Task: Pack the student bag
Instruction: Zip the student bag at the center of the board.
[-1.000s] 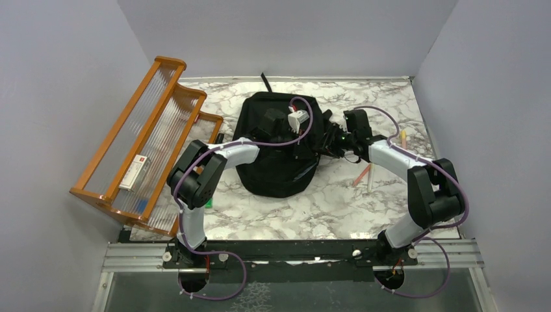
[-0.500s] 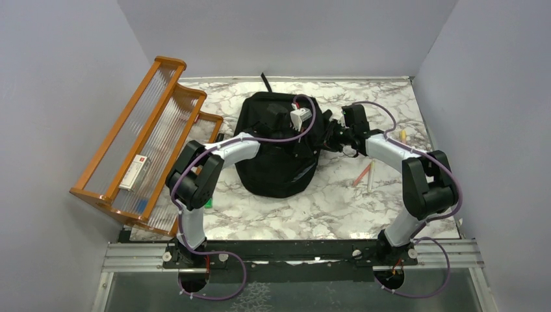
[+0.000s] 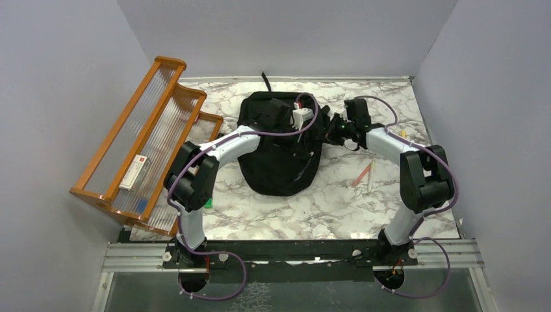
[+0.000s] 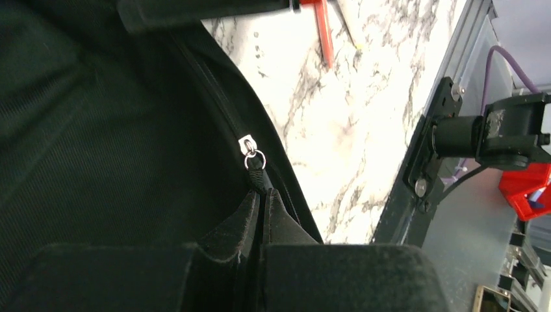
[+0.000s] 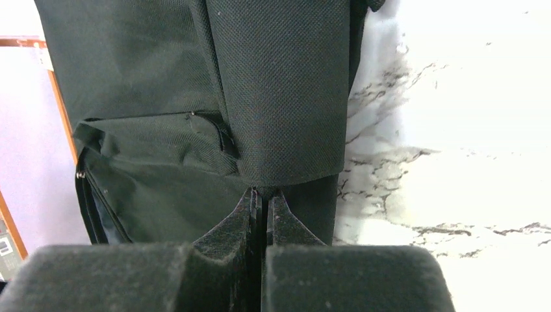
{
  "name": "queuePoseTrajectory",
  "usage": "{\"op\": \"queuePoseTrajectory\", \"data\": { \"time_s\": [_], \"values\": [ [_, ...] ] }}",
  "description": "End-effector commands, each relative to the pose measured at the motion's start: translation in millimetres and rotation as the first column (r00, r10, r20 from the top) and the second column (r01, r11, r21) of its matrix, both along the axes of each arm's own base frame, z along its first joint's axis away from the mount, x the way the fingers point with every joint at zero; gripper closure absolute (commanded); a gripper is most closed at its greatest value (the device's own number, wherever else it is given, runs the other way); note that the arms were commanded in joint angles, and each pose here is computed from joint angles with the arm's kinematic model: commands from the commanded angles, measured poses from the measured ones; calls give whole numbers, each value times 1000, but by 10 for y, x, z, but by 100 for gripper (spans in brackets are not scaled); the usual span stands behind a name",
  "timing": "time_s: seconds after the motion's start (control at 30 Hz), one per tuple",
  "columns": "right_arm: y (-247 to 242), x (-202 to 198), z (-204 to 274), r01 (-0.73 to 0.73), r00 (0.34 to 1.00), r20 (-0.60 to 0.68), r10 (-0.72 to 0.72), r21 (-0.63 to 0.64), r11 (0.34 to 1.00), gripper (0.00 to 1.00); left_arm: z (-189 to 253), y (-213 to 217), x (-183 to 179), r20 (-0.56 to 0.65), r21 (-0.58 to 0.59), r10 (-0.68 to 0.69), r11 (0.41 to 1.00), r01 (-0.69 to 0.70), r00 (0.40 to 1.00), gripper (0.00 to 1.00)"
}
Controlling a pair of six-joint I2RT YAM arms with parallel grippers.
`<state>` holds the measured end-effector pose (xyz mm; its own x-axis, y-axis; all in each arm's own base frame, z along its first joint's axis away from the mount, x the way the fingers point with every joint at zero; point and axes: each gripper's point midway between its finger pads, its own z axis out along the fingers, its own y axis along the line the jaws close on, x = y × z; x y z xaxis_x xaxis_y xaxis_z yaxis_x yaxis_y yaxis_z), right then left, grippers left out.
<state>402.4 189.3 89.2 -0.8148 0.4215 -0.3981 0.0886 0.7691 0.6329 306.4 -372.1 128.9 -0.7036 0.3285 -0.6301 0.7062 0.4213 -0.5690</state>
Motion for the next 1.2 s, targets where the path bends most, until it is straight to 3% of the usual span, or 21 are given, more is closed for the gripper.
{"op": "queuePoseTrajectory", "data": {
  "time_s": [0.0,0.63,0.87,1.0,1.17],
  "values": [
    [-169,337,113,56,995,79,-54,-30,998,99,279,130,-178,14,18,-19,1000,18,1000,100],
    [-792,919,287,184,971,185,-149,-187,965,97,150,552,-683,-26,85,-26,996,28,999,100],
    [-777,886,540,145,972,209,-104,-190,971,71,113,430,-485,-1,85,-18,996,18,1000,100],
    [-748,606,612,124,978,186,-93,-164,979,57,144,300,-393,-4,46,-31,998,31,1000,100],
    [-607,140,660,81,990,117,-74,-63,995,47,173,232,-322,17,29,-50,998,49,999,100]
  ]
}}
